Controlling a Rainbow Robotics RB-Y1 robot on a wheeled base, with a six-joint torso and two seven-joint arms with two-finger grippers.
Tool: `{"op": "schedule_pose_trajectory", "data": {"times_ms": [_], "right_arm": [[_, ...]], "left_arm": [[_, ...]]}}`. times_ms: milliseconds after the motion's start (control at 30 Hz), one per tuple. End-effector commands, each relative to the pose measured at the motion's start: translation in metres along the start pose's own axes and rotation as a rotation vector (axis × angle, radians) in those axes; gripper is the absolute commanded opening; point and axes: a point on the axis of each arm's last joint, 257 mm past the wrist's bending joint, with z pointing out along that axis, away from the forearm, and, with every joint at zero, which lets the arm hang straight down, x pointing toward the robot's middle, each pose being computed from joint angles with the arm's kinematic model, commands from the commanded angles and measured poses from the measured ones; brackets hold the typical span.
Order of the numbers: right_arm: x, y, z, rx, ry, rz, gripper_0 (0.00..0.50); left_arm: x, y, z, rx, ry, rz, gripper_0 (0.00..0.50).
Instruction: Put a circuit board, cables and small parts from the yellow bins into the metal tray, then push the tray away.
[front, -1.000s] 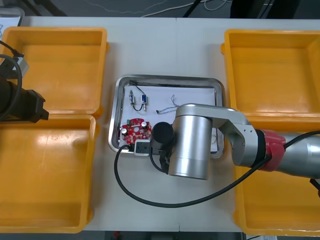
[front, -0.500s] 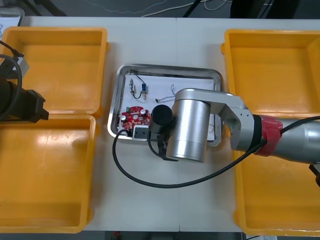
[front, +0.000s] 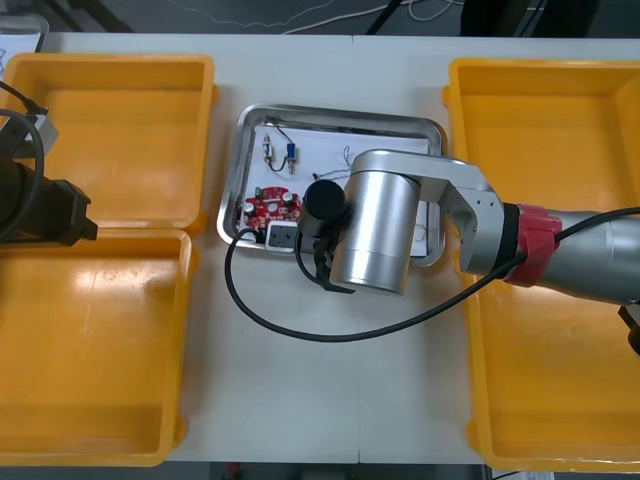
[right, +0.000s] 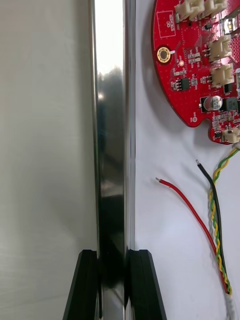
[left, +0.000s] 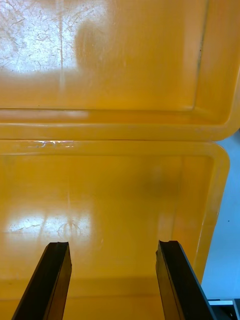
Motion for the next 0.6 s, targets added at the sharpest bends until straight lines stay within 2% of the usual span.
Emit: {"op": "schedule_pose_trajectory", "data": {"times_ms": [33, 300, 600], "right_arm": [[-0.019, -0.045, -0.020, 0.078, -0.040, -0.082, 0.000], [-0.021, -0.064, -0.014, 0.074, -0.058, -0.128, 0.000], [-0.025, -0.092, -0.011, 0.119, -0.083, -0.131, 0.000]], "left_arm": [[-0.007, 0.014, -0.012, -0.033, -0.045, -0.015, 0.500], [-0.007, 0.014, -0.012, -0.033, -0.045, -0.015, 0.500], [-0.007, 0.014, -0.012, -0.033, -0.045, -0.015, 0.500]]}}
